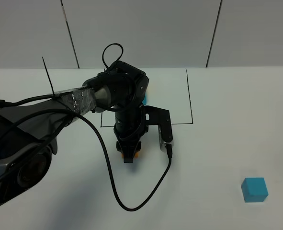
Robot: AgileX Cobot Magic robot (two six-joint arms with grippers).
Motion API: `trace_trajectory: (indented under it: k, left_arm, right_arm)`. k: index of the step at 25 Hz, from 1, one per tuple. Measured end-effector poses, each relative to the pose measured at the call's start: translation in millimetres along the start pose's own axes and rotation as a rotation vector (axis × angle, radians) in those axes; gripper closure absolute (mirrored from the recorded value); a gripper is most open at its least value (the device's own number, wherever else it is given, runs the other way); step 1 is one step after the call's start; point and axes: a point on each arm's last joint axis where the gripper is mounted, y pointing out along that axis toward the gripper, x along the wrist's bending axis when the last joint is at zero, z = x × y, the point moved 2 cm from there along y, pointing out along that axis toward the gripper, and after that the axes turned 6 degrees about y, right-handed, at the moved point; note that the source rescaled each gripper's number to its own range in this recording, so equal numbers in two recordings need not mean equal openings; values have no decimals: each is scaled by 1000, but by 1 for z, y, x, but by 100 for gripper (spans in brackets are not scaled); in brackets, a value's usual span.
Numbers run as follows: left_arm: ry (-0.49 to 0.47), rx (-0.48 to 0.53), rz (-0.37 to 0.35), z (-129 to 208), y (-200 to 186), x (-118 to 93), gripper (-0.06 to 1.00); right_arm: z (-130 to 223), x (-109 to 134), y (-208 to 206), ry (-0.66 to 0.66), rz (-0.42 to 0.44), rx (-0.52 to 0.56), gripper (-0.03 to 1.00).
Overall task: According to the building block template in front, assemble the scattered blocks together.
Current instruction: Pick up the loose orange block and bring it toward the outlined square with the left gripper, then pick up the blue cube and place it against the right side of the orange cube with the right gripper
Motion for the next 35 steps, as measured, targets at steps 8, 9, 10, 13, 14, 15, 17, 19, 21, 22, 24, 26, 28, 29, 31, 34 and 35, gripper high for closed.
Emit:
trace_trajectory:
  k: [8, 9, 10, 13, 14, 15, 17, 19, 21, 22, 24, 26, 28, 29, 31, 34, 35]
  left_arm:
    - [3, 0, 0, 0, 0, 0, 66]
    - [5, 0, 0, 0, 0, 0, 48]
    - [6, 2, -1, 0, 0, 0, 31]
    - [13, 20, -15, 2, -1, 1, -2]
    - [16, 27, -26, 4, -4, 2, -4]
    - [15, 33, -33, 5, -7, 3, -6]
    - [-4, 30, -47, 6, -18, 2, -6]
    - [-35, 13, -70, 6, -35, 1, -6]
    - [-99, -22, -89, 5, -53, -2, -6]
    - [-133, -42, -92, 4, -61, -4, -6]
    - [-219, -69, -102, 5, -77, -7, -6]
    - [-301, -83, -107, 13, -92, -8, -5]
    - [-399, -96, -105, 28, -106, -6, -4]
    - [-441, -108, -107, 37, -111, -4, -3]
    - [-552, -152, -108, 61, -124, 3, -1]
    - [-682, -215, -110, 95, -142, 10, 2]
    - [-717, -228, -110, 105, -145, 11, 3]
  right_arm:
    - [0, 0, 0, 0, 0, 0, 27]
    - [0, 0, 0, 0, 0, 0, 27]
    - [0, 0, 0, 0, 0, 0, 27]
    - [0, 0, 0, 0, 0, 0, 27]
    - [0, 0, 0, 0, 0, 0, 27]
    - [0, 0, 0, 0, 0, 0, 27]
    - [0, 0, 0, 0, 0, 0, 27]
    - [0, 0, 0, 0, 0, 0, 27]
    - [0, 0, 0, 0, 0, 0, 27]
    - [0, 0, 0, 0, 0, 0, 27]
    - [0, 0, 0, 0, 0, 0, 27]
    - [0, 0, 0, 0, 0, 0, 27]
    - [0, 0, 0, 0, 0, 0, 27]
    - [0, 0, 0, 0, 0, 0, 27]
    - [0, 0, 0, 0, 0, 0, 27]
    - [0, 0, 0, 0, 0, 0, 27]
    - [0, 0, 0, 0, 0, 0, 27]
